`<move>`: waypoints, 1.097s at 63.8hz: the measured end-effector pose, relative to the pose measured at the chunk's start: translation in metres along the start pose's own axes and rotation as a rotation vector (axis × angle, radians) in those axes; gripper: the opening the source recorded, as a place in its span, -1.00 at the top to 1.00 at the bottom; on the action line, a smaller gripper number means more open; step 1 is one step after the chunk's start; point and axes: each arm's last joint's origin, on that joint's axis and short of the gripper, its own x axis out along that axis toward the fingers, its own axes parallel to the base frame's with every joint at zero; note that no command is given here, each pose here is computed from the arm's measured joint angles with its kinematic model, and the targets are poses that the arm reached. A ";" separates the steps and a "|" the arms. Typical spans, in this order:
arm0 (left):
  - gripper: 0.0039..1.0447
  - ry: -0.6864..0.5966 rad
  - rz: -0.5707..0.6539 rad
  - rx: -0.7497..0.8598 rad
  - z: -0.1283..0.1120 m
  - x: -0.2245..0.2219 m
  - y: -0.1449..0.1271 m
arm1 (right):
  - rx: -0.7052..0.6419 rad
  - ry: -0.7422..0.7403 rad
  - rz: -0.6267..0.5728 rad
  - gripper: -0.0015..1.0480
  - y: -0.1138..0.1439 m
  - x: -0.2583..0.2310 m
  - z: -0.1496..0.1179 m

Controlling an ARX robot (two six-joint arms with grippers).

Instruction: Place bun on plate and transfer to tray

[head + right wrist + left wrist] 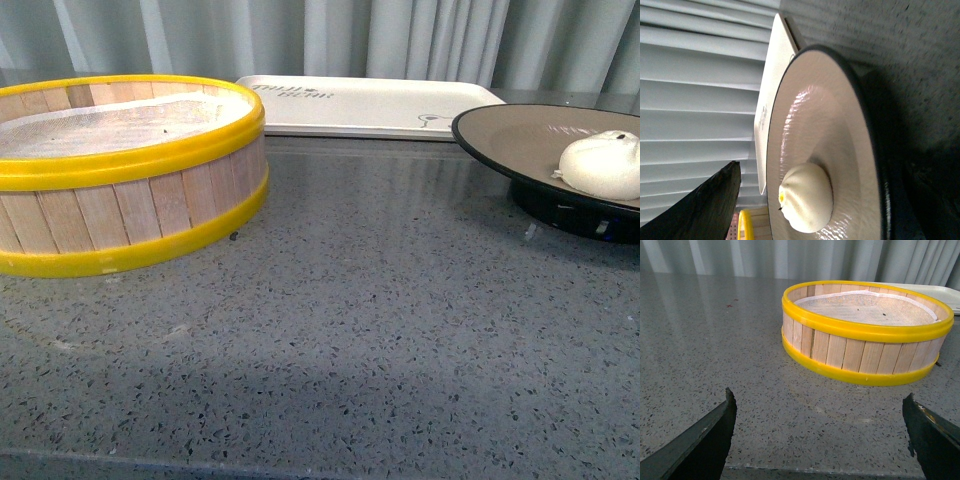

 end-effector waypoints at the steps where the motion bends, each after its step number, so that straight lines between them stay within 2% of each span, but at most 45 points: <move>1: -0.88 0.000 0.000 0.000 0.000 0.000 0.000 | 0.003 0.006 0.001 -0.84 0.000 0.001 -0.002; 6: -0.88 0.000 0.000 0.000 0.000 0.000 0.000 | 0.022 0.020 0.000 -0.81 0.001 0.003 -0.004; 12: -0.88 0.000 0.000 0.000 0.000 0.000 0.000 | 0.031 0.024 -0.016 -0.41 -0.002 0.004 -0.005; 22: -0.88 0.000 0.000 0.000 0.000 0.000 0.000 | 0.033 0.025 -0.020 0.03 -0.002 0.003 -0.004; 26: -0.88 0.000 0.000 0.000 0.000 0.000 0.000 | 0.033 0.024 -0.024 0.33 -0.002 0.003 -0.003; 32: -0.88 0.000 0.000 0.000 0.000 0.000 0.000 | 0.033 0.026 -0.023 0.66 -0.003 0.002 -0.002; 39: -0.88 0.000 0.000 0.000 0.000 0.000 0.000 | 0.015 0.025 -0.022 0.95 -0.003 0.002 -0.001; 49: -0.88 0.000 0.000 0.000 0.000 0.000 0.000 | -0.003 0.014 0.007 0.95 0.000 0.001 0.000; 60: -0.88 0.000 0.000 0.000 0.000 0.000 0.000 | -0.057 -0.014 0.101 0.95 0.017 -0.003 0.002; 70: -0.88 0.000 0.000 0.000 0.000 0.000 0.000 | -0.065 -0.018 0.133 0.95 0.035 0.023 0.021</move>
